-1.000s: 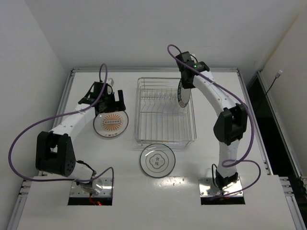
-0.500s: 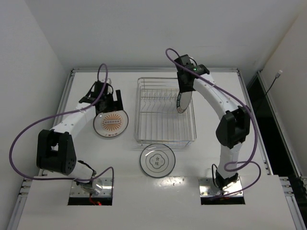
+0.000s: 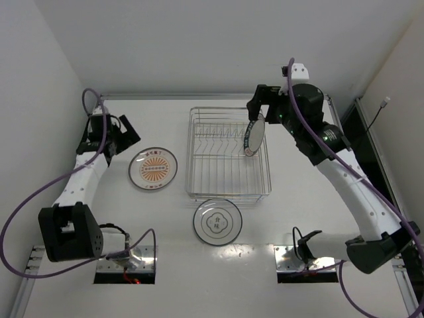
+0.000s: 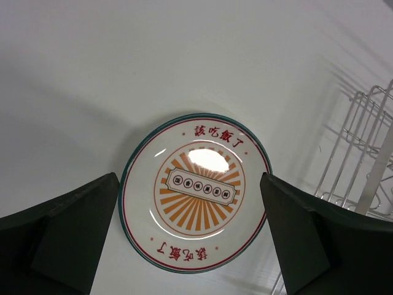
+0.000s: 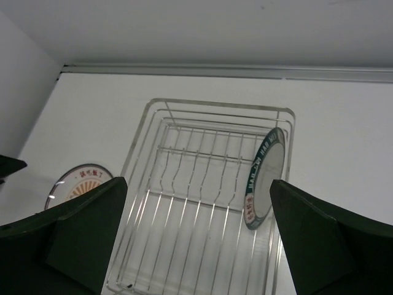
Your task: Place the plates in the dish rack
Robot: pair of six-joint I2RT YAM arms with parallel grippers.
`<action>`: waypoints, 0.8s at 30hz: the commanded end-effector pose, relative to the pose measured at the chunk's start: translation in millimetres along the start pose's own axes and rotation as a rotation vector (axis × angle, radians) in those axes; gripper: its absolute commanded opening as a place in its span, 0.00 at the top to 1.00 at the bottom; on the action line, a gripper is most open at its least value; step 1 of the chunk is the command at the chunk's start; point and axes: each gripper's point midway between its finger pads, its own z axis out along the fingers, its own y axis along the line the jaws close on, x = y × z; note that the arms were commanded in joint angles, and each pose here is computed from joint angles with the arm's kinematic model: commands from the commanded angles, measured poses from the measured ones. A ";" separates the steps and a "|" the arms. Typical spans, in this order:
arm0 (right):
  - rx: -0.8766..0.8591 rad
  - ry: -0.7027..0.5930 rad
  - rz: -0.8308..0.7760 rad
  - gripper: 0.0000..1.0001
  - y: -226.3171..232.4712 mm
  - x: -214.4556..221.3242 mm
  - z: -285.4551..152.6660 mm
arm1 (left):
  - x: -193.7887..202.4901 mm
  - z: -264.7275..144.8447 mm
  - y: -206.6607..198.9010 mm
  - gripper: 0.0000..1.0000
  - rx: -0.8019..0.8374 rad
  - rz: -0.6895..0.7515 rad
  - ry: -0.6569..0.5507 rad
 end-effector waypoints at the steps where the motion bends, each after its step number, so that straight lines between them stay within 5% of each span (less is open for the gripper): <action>1: -0.088 -0.018 0.027 0.00 20.0 7.8 17.0 | 19.0 11.2 1.8 0.00 0.144 -0.169 0.136; 10: -0.110 -0.023 0.010 0.00 21.2 11.8 14.5 | 78.5 33.8 38.5 0.00 0.192 -0.332 0.269; 24: -0.113 -0.032 0.013 0.00 18.7 12.4 14.7 | 148.4 52.6 67.2 0.21 0.146 -0.461 0.450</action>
